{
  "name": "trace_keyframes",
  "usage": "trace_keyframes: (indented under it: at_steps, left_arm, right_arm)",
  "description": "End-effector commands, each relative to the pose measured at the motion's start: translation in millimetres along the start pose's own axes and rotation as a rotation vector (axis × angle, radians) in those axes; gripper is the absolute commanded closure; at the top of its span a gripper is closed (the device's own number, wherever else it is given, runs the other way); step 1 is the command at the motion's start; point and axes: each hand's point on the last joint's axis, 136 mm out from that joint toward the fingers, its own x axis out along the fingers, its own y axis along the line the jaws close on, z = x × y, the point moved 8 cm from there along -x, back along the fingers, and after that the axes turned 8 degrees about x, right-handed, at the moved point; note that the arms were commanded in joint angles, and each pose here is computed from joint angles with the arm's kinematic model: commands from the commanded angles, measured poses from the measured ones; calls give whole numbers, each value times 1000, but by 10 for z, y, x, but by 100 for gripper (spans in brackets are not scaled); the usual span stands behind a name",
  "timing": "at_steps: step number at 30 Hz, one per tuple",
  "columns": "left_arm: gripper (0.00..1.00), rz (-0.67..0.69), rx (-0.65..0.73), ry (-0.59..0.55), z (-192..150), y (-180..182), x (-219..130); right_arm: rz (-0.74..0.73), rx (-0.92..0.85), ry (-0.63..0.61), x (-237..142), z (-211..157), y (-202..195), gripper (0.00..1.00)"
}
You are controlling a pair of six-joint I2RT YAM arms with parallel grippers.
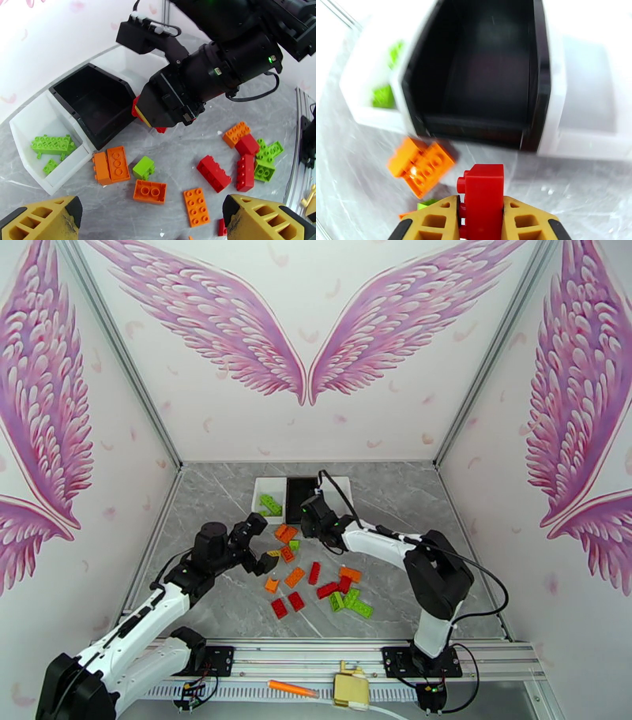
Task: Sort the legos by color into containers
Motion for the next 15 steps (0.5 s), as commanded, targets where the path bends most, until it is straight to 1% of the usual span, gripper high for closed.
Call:
trace_keyframes:
  at_steps: [1,5,9,15]
  left_arm:
    - [1,46,-66,-124,198,-3,-84]
    - [1,78,-47,-129,174,-90,-71]
    - [1,86,-29,-123,167,-125,-54]
    - [1,72,-1,-91,139,-151,-62]
  right_arm:
    - [30,-22,-115,-79,261,-39,76]
    - [55,-25,-154,7,439,-25,75]
    - [47,-51,-198,260,571,4,77]
    - [45,-67,-210,652,753,64,77]
